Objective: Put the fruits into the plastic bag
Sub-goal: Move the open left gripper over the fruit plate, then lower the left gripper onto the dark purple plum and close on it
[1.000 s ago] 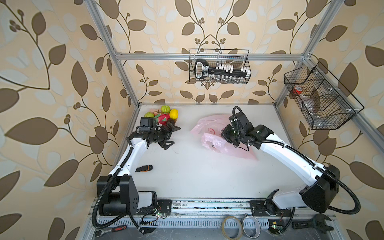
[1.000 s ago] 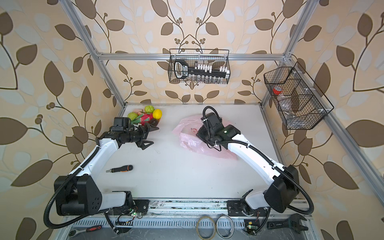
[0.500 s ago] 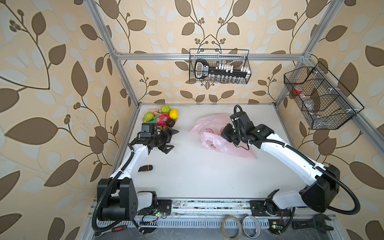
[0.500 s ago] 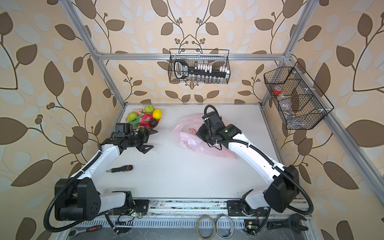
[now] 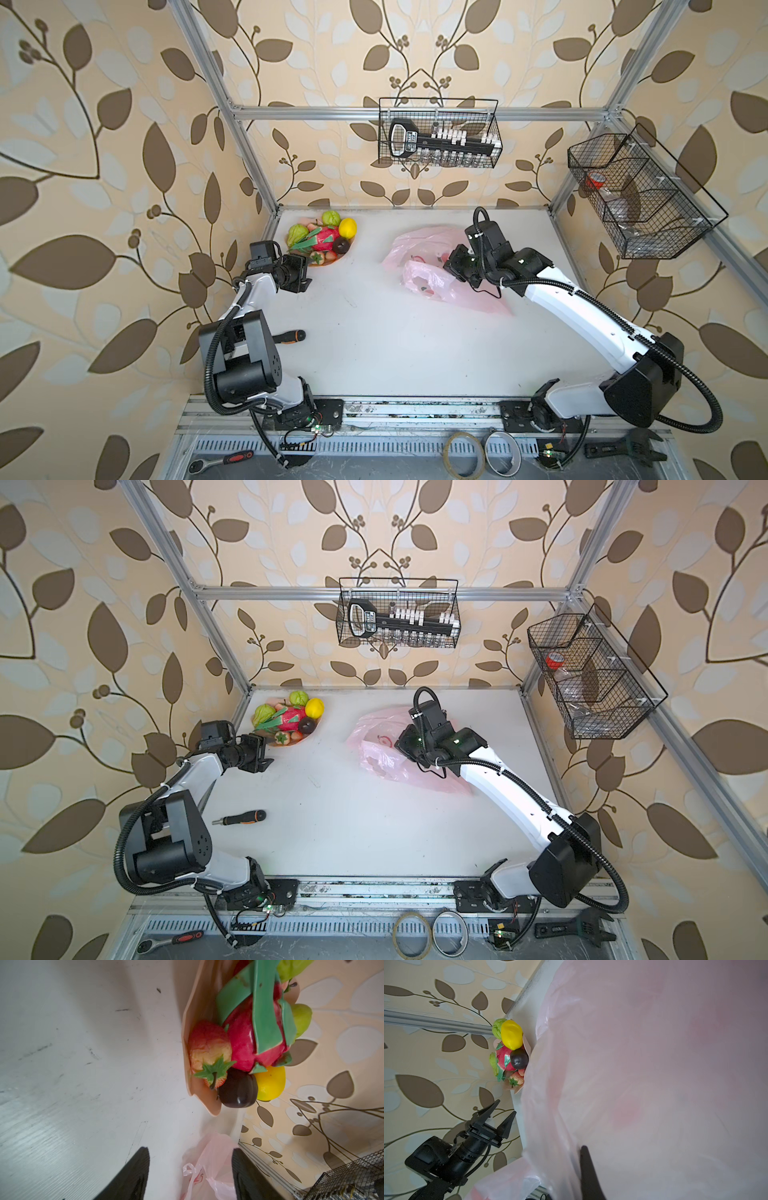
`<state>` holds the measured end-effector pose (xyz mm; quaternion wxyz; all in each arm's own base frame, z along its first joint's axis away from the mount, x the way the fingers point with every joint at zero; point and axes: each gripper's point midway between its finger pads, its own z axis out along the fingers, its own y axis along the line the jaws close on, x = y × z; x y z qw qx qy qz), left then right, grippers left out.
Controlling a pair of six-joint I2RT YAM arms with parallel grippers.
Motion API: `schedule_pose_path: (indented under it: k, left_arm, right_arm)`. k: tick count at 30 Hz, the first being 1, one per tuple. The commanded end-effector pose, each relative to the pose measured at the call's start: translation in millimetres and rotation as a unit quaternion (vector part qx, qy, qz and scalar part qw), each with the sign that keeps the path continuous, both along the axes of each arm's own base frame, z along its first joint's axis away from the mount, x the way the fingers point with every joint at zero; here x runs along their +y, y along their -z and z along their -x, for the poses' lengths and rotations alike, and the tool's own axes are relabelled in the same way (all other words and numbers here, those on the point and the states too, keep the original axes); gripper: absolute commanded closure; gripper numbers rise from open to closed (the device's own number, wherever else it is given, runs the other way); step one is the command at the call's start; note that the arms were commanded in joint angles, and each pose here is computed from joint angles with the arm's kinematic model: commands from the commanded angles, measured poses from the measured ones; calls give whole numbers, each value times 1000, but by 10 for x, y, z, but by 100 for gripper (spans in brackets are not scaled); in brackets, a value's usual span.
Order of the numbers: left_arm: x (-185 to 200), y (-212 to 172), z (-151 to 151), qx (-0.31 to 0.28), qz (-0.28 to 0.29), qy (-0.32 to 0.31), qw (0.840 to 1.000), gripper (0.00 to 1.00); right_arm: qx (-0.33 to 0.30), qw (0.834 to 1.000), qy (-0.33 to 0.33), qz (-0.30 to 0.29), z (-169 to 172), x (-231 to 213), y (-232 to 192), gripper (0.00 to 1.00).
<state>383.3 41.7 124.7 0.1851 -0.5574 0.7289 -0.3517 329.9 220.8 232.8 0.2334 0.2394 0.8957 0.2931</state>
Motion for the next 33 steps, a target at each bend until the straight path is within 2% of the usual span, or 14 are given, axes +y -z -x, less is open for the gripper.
schedule_pose_path:
  k: [1,9,21,24,28,33]
  left_arm:
    - [96,-71,-87,-11,-25,5,1000,37]
    - [147,-264,-366,-43,-46,33,997,38]
    - [0,-314,-720,-20,-137,126,982,38]
    - [-149,-362,-821,-17,-172,173,970,38]
    - [-369,-392,-925,-11,-242,252,937,38]
    - [-570,-293,-967,3,-286,330,900,38]
  right_arm:
    - [-8,1000,-3,-10,17,-14,-47,100]
    - [-9,1000,-8,-12,23,-3,-41,100]
    - [-12,1000,-11,-11,38,-14,-36,100]
    - [-13,1000,-10,-10,51,-29,-27,100]
    - [-13,1000,-9,-10,60,-44,-14,100]
    - [-15,1000,-7,-10,66,-63,-28,100]
